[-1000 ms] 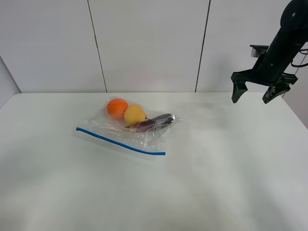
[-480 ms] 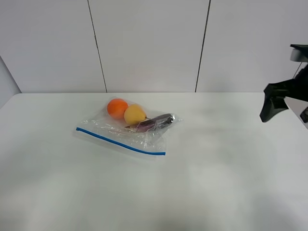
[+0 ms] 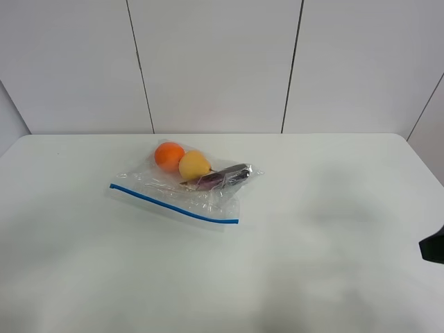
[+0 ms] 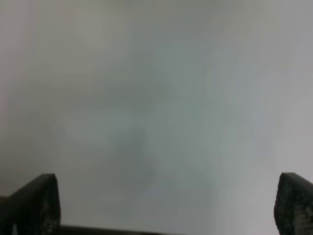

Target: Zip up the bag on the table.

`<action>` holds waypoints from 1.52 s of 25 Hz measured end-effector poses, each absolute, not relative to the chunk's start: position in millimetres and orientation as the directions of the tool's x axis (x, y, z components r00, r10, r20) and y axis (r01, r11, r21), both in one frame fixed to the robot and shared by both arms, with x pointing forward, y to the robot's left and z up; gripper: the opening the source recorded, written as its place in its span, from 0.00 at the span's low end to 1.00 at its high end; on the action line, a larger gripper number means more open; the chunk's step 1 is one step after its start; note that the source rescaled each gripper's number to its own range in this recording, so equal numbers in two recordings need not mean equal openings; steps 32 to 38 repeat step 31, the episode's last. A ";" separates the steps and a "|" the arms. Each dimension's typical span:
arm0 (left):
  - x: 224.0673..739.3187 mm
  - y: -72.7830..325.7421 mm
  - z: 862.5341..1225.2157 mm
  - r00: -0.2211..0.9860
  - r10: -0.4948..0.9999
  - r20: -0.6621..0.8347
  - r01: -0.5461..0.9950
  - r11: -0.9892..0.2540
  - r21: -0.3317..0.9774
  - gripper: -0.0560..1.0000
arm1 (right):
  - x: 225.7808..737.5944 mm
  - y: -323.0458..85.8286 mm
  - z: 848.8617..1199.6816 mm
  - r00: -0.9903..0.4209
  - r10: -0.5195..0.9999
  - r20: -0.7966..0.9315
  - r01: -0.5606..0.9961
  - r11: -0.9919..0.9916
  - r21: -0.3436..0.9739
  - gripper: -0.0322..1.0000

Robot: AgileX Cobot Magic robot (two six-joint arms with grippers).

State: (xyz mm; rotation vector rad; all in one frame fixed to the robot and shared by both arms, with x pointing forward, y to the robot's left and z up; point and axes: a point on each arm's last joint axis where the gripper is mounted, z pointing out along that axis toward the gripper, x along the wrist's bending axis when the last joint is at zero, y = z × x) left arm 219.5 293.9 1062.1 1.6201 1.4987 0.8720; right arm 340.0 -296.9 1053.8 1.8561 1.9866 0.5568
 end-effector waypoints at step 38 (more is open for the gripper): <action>219.5 293.9 1062.2 0.086 0.996 -0.008 0.485 -0.034 0.874 1.00 | 235.2 -294.1 1053.2 -0.039 0.998 -0.040 0.425 0.053 0.904 0.97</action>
